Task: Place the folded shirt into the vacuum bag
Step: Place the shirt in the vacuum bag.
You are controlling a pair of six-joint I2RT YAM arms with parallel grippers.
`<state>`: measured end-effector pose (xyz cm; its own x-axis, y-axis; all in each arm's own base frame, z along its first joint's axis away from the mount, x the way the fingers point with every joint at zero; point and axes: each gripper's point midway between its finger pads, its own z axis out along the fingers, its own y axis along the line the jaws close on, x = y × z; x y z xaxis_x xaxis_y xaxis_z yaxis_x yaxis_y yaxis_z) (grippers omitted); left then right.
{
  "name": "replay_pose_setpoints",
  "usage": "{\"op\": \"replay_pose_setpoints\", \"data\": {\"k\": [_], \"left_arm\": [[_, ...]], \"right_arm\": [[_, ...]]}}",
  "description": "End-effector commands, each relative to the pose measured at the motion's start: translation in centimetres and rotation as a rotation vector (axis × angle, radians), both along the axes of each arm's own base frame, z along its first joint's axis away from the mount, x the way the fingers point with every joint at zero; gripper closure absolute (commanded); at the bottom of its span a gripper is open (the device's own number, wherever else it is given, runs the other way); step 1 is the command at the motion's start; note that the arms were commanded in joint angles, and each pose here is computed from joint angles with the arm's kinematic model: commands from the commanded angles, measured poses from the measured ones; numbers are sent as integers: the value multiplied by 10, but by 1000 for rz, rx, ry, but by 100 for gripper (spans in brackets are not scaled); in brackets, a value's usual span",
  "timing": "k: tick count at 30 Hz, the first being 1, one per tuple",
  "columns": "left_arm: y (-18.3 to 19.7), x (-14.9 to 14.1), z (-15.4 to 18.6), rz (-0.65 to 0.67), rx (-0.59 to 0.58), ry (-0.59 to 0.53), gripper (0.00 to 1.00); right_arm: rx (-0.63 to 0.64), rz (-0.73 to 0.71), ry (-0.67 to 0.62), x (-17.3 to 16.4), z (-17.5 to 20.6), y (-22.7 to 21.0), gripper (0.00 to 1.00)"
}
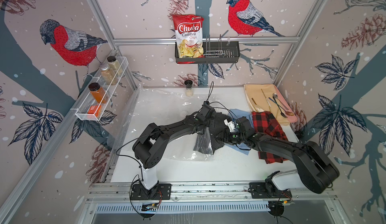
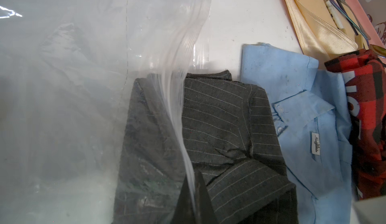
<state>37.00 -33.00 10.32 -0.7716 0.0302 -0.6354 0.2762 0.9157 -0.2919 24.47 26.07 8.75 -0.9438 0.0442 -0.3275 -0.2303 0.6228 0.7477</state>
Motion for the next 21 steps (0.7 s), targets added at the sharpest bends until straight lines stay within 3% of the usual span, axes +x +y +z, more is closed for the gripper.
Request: {"op": "replay_pose_setpoints", "data": {"k": [1, 6, 12, 21], "left_arm": [[-1, 2, 6, -1, -8, -27, 100], [-1, 2, 6, -5, -7, -26, 100], [-5, 2, 5, -17, -13, -20, 100], [-5, 2, 3, -21, -9, -13, 100]], "right_arm": [[-73, -68, -37, 10, -2, -25, 27], [-133, -165, -44, 19, -5, -68, 17], [-130, -204, -60, 37, -1, -83, 17], [-97, -146, -17, 52, -17, -55, 29]]}}
